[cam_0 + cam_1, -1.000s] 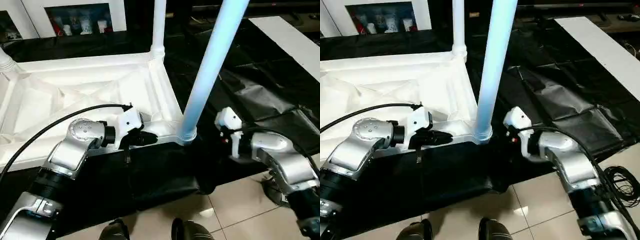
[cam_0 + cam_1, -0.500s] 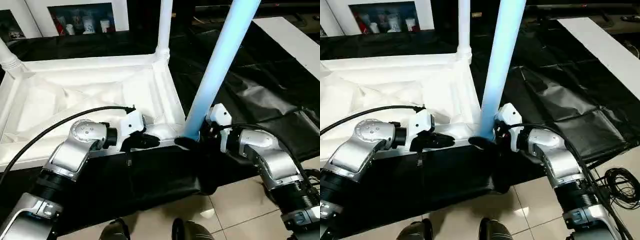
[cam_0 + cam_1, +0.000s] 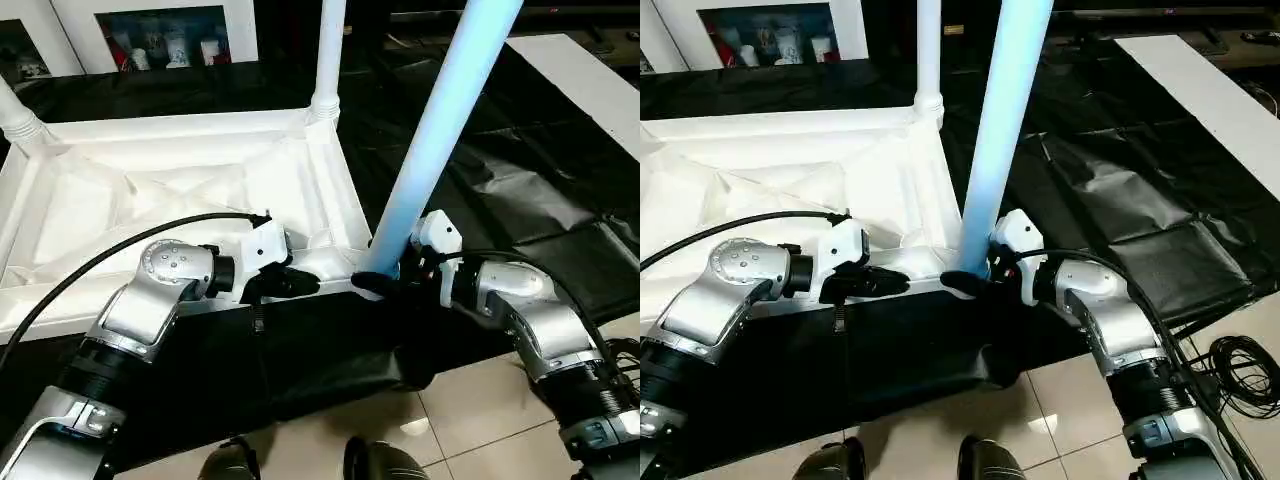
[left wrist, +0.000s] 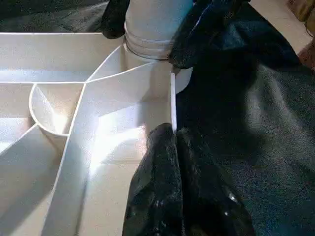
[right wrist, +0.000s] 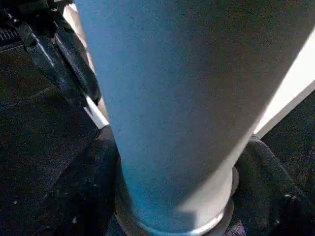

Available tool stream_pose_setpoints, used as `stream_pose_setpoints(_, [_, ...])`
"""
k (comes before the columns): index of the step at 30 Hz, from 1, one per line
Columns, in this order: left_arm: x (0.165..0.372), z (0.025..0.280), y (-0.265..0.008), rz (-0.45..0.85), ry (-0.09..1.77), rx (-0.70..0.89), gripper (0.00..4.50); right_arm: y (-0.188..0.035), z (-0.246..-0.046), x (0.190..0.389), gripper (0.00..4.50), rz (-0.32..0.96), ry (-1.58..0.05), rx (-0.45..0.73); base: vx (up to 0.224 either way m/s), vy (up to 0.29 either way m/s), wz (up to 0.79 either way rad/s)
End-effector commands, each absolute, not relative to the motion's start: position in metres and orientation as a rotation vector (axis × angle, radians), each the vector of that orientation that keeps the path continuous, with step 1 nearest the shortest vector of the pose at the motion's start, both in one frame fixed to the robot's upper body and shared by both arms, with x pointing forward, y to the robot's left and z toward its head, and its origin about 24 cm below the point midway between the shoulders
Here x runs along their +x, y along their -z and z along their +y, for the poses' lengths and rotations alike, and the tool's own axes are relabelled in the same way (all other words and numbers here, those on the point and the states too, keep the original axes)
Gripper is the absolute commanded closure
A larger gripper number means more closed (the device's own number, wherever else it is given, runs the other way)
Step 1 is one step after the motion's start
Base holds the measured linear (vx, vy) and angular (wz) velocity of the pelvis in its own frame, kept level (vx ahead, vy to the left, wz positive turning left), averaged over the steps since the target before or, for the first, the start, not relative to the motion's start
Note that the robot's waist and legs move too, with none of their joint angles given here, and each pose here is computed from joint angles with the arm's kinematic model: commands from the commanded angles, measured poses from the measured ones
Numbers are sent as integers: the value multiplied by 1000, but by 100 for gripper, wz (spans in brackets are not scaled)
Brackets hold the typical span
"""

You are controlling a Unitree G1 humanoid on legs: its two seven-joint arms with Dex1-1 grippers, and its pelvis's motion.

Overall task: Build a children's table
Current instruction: Rotate leg to tighten

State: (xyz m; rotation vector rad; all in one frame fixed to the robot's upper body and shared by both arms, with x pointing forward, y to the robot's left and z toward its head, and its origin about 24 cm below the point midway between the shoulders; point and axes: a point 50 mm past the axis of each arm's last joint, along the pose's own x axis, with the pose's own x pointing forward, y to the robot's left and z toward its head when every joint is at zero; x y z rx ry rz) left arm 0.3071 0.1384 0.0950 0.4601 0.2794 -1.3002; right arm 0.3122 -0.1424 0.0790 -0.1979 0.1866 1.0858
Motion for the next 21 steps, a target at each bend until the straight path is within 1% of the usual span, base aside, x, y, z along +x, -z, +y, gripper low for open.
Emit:
stream_pose_setpoints(1, [300,130,-92,278,1369,440,450,-79,-144,314,176,185,-1084,-207,0,0,0])
stream_pose_setpoints(3, [300,130,-92,278,1368,440,450,-79,-143,314,177,185,-1083,-206,0,0,0])
stream_pose_setpoints(4, [302,131,-91,284,1346,440,450,-76,-143,316,177,193,-1040,-191,0,0,0])
stream_pose_setpoints(5, [304,131,-89,292,1316,440,450,-73,-143,319,177,201,-980,-177,0,0,0])
stream_pose_setpoints(6, [309,130,-88,288,1260,439,450,-70,-144,324,178,198,-894,-135,0,0,0])
stream_pose_setpoints(7, [312,129,-88,282,1229,438,450,-69,-143,326,178,194,-853,-108,0,0,0])
stream_pose_setpoints(8, [318,126,-86,282,1175,429,450,-66,-143,330,178,182,-747,-46,0,0,0])
stream_pose_setpoints(10, [322,124,-84,289,1134,428,450,-63,-143,334,178,175,-636,19,0,0,0])
stream_pose_setpoints(11, [322,123,-84,289,1129,428,450,-62,-143,334,178,175,-623,25,0,0,0])
stream_pose_setpoints(12, [327,116,-81,297,1080,422,450,-55,-141,336,178,181,-482,78,0,0,0])
stream_pose_setpoints(13, [330,111,-80,299,1059,413,450,-51,-140,337,178,183,-421,95,0,0,0])
stream_pose_setpoints(15, [335,102,-78,304,1001,405,450,-46,-134,338,178,193,-338,130,0,0,0])
stream_pose_setpoints(16, [339,94,-76,312,952,397,450,-42,-126,340,178,199,-293,124,0,0,0])
stream_pose_setpoints(17, [341,92,-76,313,935,393,450,-42,-123,340,178,200,-284,122,0,0,0])
stream_pose_setpoints(19, [344,79,-74,322,895,378,450,-40,-110,343,178,204,-230,117,0,0,0])
stream_pose_setpoints(20, [346,72,-72,325,876,373,450,-40,-101,346,178,205,-207,138,0,0,0])
stream_pose_setpoints(21, [347,69,-71,327,870,372,450,-41,-97,347,178,203,-192,141,0,0,0])
